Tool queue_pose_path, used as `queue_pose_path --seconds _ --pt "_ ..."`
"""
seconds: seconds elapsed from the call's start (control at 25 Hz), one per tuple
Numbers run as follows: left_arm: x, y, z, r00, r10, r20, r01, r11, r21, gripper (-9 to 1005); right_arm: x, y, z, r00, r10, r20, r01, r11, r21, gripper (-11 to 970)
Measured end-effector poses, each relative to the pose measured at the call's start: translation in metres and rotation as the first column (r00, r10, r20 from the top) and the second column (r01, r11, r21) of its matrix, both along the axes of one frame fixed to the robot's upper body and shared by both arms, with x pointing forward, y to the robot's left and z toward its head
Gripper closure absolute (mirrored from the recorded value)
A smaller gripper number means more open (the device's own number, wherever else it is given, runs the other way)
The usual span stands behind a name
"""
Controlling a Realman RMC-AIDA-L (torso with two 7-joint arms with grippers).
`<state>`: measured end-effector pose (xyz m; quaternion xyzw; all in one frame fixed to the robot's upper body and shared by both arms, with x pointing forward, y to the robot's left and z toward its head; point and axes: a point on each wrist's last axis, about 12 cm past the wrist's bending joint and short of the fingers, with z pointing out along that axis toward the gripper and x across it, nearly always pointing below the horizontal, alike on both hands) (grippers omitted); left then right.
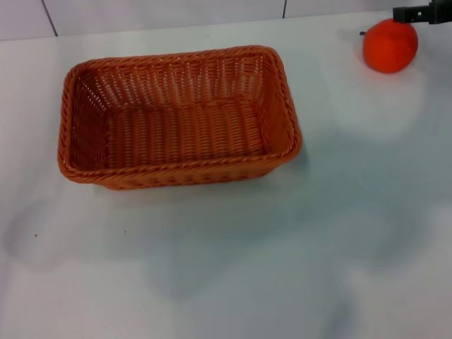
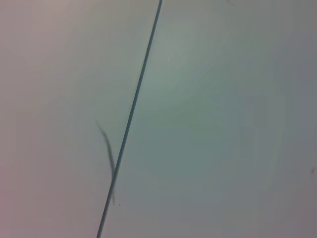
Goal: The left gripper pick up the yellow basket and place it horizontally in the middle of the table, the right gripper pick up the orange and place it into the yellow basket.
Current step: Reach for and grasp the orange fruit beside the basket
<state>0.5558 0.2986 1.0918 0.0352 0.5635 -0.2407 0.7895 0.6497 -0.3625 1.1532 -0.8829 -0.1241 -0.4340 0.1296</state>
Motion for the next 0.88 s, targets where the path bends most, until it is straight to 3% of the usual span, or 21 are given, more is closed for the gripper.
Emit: queue_pose_path --seconds 0.36,0.88 --pt "0.001 -0.005 -0.002 1.000 -0.012 -0.011 0.012 1.000 -0.024 353 0.002 0.011 -0.031 0.995 -0.098 0.018 0.100 0.989 -0.110 18" --pt "0.001 -0.011 -0.004 0.999 -0.027 -0.020 0.026 0.999 -0.044 352 0.002 0.036 -0.066 0.985 -0.167 0.036 0.170 0.974 -0.149 29"
